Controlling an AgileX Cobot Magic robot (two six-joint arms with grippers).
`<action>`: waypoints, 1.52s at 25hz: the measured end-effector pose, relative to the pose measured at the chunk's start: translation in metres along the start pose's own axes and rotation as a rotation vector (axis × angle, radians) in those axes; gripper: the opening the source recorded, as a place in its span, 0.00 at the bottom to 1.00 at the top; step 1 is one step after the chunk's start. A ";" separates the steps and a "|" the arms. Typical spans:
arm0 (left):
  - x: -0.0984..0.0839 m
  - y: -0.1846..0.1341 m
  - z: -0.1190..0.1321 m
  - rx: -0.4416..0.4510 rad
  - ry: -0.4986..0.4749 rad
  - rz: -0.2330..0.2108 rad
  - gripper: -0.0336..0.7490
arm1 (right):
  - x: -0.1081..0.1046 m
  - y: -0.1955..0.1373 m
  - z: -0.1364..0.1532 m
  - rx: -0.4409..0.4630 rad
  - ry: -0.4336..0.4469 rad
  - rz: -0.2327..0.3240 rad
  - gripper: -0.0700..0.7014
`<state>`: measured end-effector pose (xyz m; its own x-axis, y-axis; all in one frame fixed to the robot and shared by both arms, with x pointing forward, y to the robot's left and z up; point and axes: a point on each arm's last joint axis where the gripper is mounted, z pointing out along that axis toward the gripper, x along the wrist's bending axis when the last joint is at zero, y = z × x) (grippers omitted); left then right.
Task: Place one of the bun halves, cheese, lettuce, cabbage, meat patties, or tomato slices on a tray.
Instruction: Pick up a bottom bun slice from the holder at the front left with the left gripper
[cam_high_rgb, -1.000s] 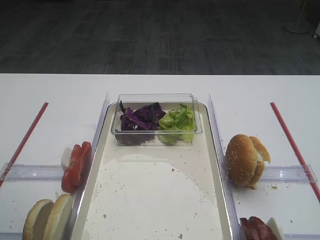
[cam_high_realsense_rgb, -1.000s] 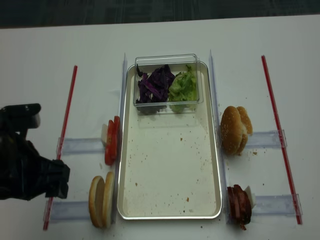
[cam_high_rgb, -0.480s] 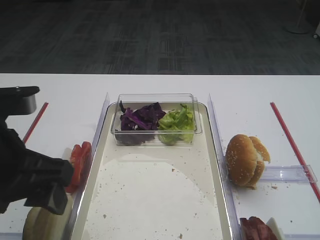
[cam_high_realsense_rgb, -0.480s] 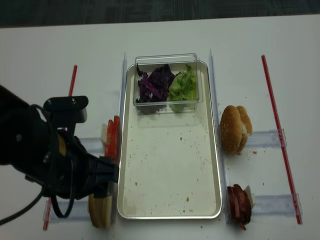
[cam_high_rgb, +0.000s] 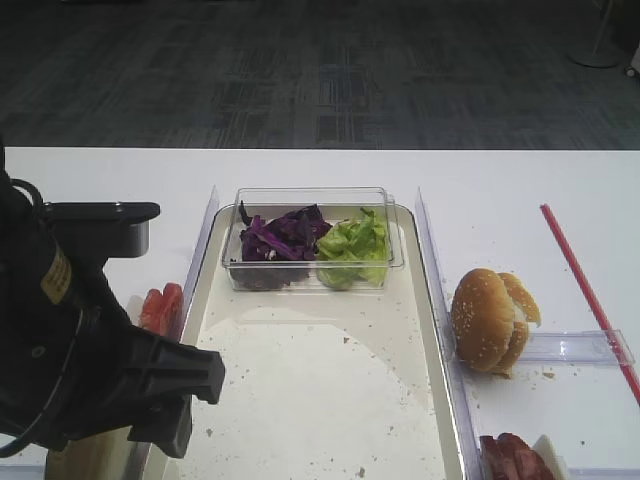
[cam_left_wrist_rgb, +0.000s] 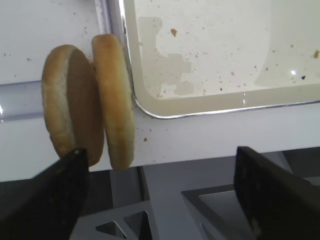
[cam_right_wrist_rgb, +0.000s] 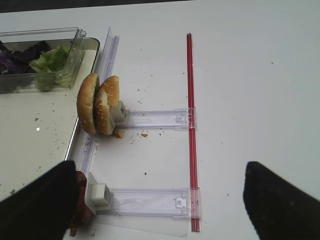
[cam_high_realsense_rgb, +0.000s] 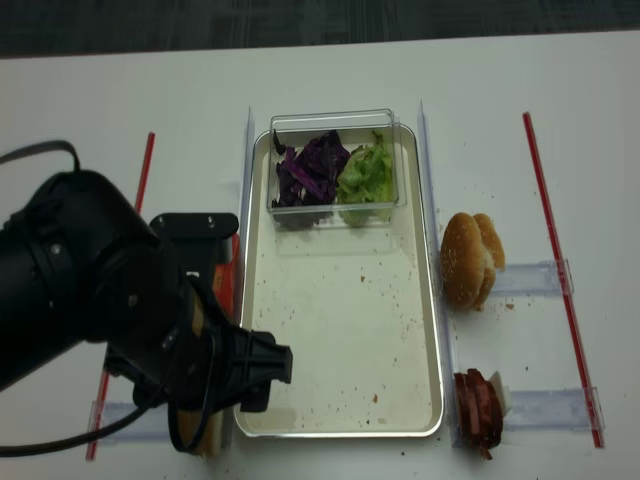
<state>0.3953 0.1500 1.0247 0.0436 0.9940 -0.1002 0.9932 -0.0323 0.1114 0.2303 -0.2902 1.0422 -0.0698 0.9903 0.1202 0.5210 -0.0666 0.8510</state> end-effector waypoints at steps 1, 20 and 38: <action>0.000 0.001 0.000 -0.007 0.000 0.000 0.74 | 0.000 0.000 0.000 0.000 0.000 0.000 0.97; -0.006 0.020 0.033 0.013 0.058 0.028 0.72 | 0.000 0.000 0.000 0.000 0.000 0.000 0.97; 0.008 0.024 0.058 0.057 0.079 0.035 0.52 | 0.000 0.000 0.000 0.000 0.000 0.000 0.97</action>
<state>0.4258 0.1510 0.9695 0.0722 0.9972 -0.0188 0.9958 -0.0711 0.0572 0.2303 -0.2902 1.0422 -0.0698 0.9903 0.1202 0.5210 -0.0666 0.8510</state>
